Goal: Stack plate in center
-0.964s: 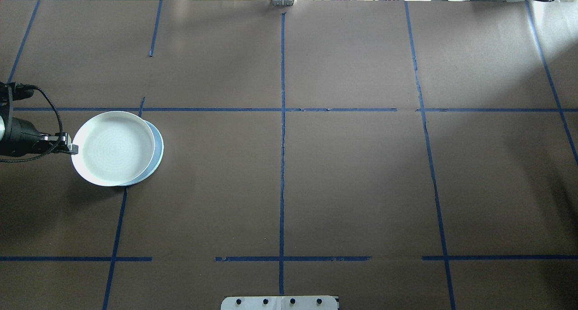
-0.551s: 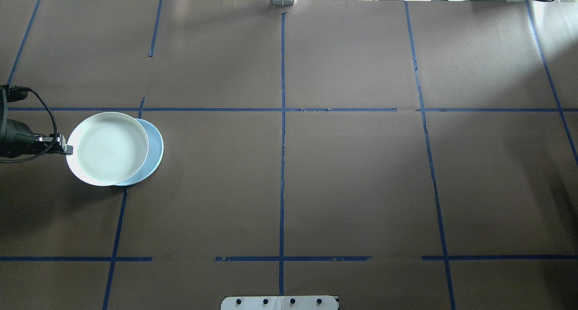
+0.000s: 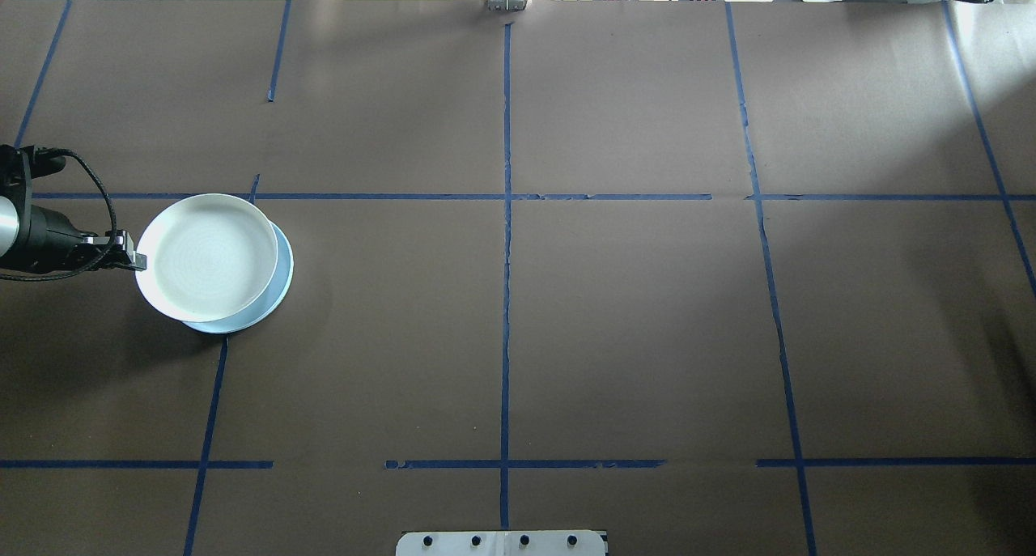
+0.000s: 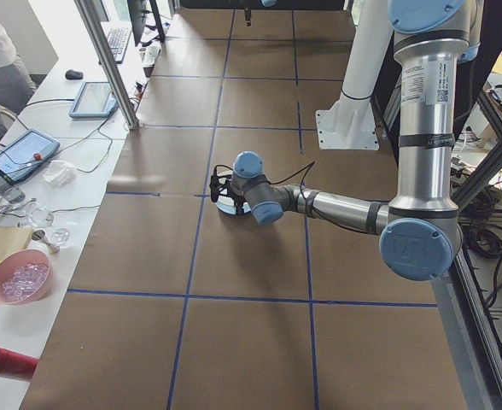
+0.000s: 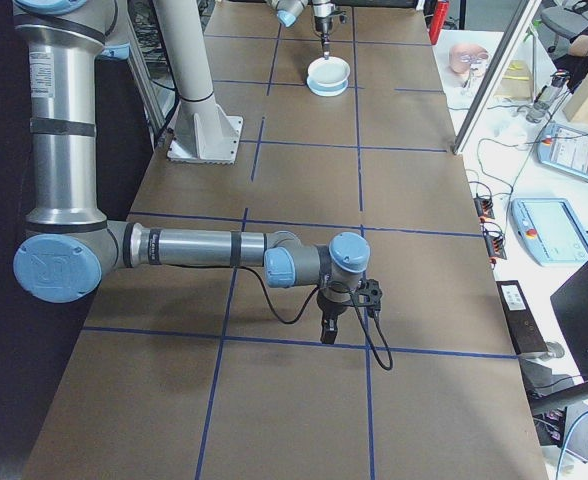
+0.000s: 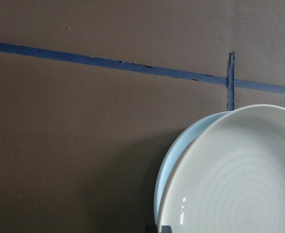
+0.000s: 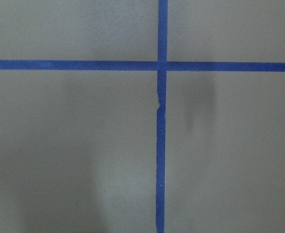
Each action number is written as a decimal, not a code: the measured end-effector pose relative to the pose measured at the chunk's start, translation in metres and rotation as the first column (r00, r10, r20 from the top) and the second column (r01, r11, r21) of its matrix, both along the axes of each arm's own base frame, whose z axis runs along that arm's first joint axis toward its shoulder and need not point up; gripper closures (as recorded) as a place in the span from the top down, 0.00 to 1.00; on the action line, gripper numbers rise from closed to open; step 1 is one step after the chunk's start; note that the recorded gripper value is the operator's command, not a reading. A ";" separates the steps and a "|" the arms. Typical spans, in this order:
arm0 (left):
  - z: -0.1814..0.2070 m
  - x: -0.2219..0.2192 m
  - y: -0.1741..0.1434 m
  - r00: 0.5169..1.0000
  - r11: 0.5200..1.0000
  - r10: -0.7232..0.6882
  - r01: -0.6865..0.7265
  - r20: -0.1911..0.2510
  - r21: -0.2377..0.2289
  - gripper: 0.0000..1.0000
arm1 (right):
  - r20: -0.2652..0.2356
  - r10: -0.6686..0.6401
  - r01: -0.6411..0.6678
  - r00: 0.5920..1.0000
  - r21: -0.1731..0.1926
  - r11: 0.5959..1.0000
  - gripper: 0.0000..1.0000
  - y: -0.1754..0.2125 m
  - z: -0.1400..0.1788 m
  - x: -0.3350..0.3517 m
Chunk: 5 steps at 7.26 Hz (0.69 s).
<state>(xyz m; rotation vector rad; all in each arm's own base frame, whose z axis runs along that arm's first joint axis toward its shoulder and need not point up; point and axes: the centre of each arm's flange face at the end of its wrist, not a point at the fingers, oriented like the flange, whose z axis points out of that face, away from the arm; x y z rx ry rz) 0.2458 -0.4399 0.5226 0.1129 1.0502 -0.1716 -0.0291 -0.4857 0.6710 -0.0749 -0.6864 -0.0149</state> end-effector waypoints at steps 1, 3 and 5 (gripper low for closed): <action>0.002 0.001 0.001 1.000 1.000 0.008 -0.008 -0.008 -0.002 0.00 | 0.000 0.000 0.000 1.000 0.000 1.000 1.00 0.000 0.000 0.000; 0.006 0.003 -0.001 1.000 1.000 0.012 -0.012 -0.010 -0.005 0.00 | 0.000 0.000 0.000 1.000 0.000 1.000 1.00 0.000 0.000 0.000; 0.006 0.011 -0.012 1.000 1.000 0.009 -0.009 -0.015 -0.006 0.00 | 0.000 0.000 0.000 1.000 0.000 1.000 1.00 0.000 0.000 0.000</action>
